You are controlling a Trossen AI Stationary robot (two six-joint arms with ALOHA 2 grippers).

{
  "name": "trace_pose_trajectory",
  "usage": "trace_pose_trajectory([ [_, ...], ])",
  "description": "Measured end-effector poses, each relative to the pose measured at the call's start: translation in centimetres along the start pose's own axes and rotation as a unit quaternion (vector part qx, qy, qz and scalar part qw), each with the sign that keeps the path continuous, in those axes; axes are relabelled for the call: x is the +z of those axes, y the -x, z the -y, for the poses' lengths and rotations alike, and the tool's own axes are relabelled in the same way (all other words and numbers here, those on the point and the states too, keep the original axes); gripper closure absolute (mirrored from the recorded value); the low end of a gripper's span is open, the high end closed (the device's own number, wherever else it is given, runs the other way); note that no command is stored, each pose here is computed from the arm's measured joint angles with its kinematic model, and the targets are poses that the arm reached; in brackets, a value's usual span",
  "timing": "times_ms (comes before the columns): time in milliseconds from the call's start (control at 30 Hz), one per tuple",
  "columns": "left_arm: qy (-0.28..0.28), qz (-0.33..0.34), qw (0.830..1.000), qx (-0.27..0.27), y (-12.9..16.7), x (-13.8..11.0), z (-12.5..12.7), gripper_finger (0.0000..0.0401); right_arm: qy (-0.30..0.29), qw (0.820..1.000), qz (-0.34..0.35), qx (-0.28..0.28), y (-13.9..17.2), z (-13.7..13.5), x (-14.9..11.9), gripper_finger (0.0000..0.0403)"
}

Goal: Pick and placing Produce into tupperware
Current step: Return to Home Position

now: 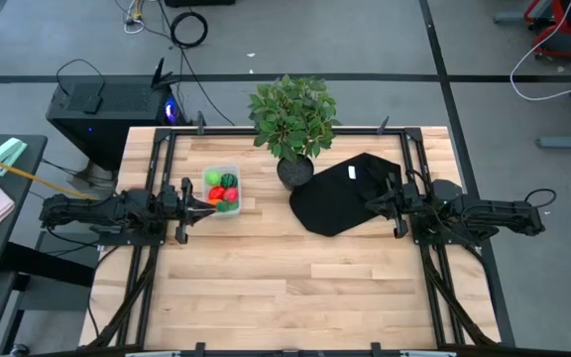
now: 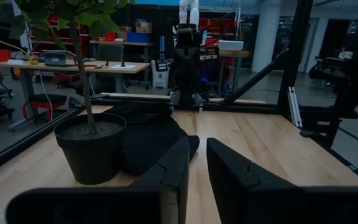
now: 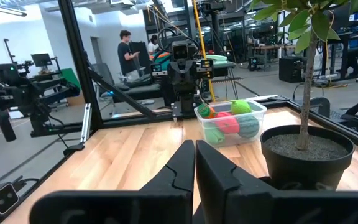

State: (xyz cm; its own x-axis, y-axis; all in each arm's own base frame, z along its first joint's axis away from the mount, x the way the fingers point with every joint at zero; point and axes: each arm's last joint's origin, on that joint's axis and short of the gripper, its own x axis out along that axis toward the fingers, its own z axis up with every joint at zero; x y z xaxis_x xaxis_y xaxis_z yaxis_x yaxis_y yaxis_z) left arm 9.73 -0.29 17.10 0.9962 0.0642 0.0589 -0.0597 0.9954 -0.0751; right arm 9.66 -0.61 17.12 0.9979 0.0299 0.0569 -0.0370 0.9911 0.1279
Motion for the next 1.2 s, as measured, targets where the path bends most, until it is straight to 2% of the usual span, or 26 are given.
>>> trace_pose_trajectory([
  [333, 0.000, 0.001, 1.000, 0.000, 0.00, 0.01, 0.00, 0.0348, 0.000, 1.000, 0.000, 0.000, 0.00, 0.00, 0.00, 0.0382],
  [700, 0.000, 0.002, 1.000, 0.000, 0.00, 0.04, 0.00, 0.0338, 0.000, 1.000, 0.000, 0.000, 0.00, 0.00, -0.01, 0.0382],
  [1200, 0.000, 0.002, 1.000, 0.000, 0.00, 0.05, 0.00, 0.0346, 0.000, 1.000, 0.000, 0.000, 0.00, 0.01, -0.02, 0.0382],
])
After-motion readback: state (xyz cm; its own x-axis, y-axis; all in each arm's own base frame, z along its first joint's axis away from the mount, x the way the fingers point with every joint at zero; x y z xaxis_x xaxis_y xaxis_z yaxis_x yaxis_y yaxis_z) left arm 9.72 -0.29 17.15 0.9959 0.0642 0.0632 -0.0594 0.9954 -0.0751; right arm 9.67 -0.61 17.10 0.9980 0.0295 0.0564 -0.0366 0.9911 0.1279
